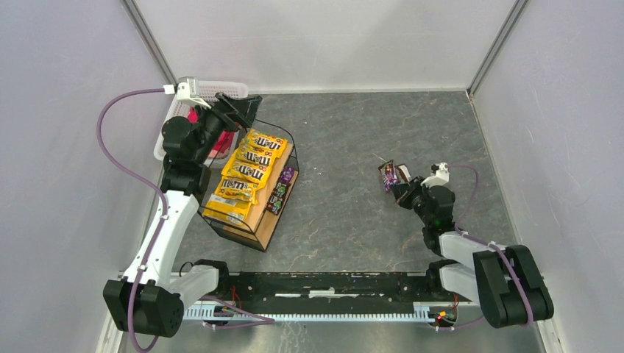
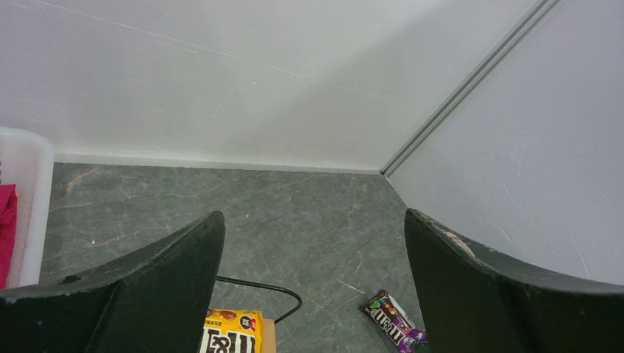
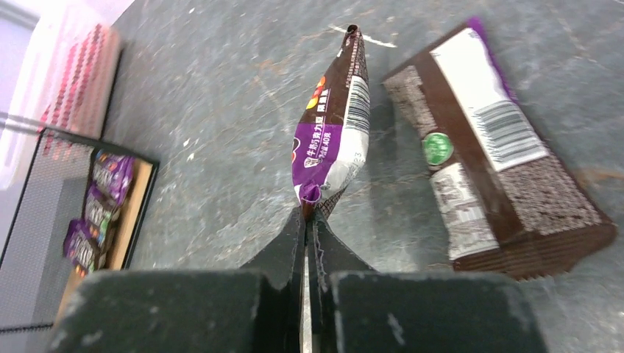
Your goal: Place and organize the candy bags onto the shelf
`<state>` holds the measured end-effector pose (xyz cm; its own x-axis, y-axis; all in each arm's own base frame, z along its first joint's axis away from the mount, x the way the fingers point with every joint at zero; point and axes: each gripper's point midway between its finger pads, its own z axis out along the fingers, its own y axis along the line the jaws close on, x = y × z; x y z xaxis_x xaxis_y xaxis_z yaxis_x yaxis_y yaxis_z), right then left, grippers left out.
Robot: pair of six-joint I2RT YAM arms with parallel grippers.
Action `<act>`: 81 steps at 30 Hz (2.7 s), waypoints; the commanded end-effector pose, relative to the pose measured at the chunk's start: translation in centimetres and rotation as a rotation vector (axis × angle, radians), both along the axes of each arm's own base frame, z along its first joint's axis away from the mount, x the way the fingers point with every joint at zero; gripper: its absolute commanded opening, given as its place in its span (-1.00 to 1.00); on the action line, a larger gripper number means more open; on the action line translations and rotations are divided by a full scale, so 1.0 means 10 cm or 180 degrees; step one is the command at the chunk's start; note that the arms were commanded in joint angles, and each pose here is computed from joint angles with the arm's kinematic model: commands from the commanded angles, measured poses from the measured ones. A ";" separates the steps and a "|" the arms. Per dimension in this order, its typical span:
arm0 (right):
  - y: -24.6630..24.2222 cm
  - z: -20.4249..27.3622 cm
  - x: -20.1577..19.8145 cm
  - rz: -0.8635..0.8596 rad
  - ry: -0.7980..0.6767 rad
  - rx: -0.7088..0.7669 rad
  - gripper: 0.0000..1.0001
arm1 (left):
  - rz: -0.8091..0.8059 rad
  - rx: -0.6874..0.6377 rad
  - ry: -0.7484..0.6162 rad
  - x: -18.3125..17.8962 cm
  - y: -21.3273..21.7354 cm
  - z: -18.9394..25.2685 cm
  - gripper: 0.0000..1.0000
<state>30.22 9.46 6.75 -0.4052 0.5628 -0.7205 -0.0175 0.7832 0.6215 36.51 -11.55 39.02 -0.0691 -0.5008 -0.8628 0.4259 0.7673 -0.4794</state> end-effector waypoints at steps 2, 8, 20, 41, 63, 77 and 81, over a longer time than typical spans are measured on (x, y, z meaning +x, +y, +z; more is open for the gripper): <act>0.32 0.17 -0.16 0.0778 -0.0178 -0.0125 -0.99 | -0.0072 -0.0072 -0.0152 -0.06 -0.04 0.16 0.93; 0.74 0.25 -0.47 0.1509 -0.0084 -0.0253 -0.99 | -0.0047 -0.0067 -0.0176 -0.08 -0.03 0.18 0.94; 2.05 0.80 -1.36 0.2802 -0.0056 0.0849 -0.99 | -0.0040 -0.0043 -0.0208 -0.11 -0.05 0.20 0.94; 3.64 0.75 -1.16 0.3136 0.0168 0.1289 -0.99 | -0.0024 -0.0021 -0.0211 -0.13 -0.05 0.22 0.96; 3.95 0.02 -0.94 0.2898 0.0845 0.1008 -0.83 | -0.0086 -0.0046 -0.0152 -0.10 -0.09 0.18 0.95; 3.87 -0.05 -0.83 0.2751 0.0759 0.0657 -0.52 | -0.0088 -0.0049 -0.0137 -0.09 -0.09 0.17 0.95; 3.82 -0.01 -0.82 0.2740 0.0704 0.0562 -0.35 | -0.0092 -0.0049 -0.0139 -0.09 -0.09 0.17 0.95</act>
